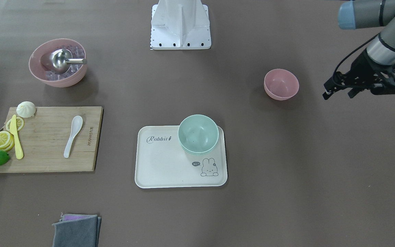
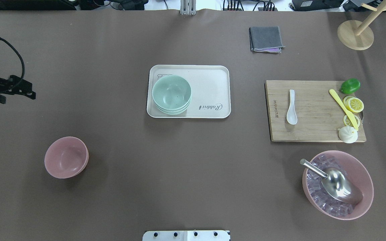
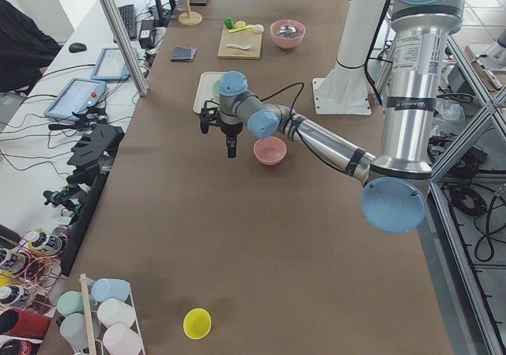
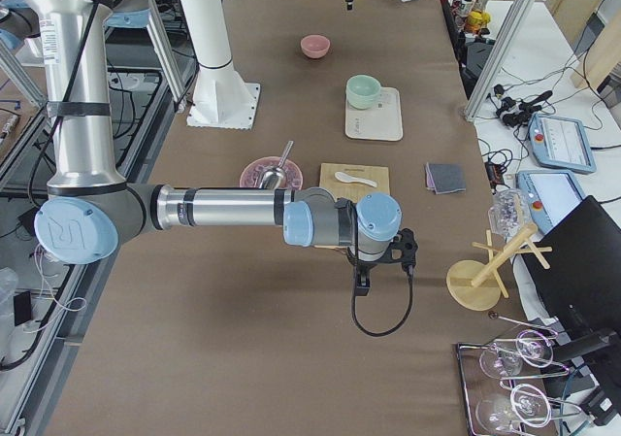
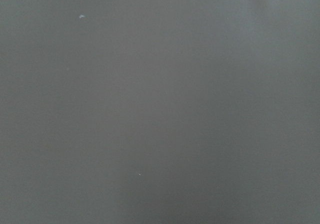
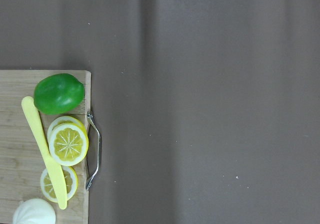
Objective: Stack pink bowl on green and place spoon
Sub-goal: 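Move the left gripper down to the rim of the pink bowl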
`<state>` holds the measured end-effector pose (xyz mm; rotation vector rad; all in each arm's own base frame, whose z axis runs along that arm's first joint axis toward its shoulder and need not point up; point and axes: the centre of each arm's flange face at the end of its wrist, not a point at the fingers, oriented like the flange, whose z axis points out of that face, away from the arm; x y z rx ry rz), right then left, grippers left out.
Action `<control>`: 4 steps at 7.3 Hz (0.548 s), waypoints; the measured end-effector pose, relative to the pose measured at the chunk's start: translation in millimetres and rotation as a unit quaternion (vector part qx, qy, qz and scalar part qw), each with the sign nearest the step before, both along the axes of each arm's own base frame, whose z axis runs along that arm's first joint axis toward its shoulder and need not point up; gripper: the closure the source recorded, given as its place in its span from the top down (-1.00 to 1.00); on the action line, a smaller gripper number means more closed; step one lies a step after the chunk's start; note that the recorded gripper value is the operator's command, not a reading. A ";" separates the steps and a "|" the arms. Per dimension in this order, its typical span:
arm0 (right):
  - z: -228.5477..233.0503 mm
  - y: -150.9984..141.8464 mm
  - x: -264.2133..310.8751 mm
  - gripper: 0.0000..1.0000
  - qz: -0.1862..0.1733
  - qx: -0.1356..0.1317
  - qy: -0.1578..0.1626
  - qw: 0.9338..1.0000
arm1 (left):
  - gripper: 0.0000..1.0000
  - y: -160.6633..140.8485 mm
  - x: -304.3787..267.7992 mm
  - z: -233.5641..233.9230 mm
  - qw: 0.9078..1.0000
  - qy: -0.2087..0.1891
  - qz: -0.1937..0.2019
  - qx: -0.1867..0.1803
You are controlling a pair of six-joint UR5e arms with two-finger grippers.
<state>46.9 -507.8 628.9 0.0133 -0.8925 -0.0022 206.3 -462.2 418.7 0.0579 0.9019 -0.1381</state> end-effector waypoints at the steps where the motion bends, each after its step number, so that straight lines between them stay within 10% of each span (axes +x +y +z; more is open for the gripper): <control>1: 0.5 0.2 -0.5 1.00 -0.001 0.000 0.000 1.000 | 0.94 20.3 5.1 16.0 1.000 0.011 0.001 0.003; 4: -0.2 0.2 -4.0 1.00 -0.005 0.002 0.000 1.000 | 0.93 89.8 28.9 66.7 0.998 0.057 -0.017 -0.001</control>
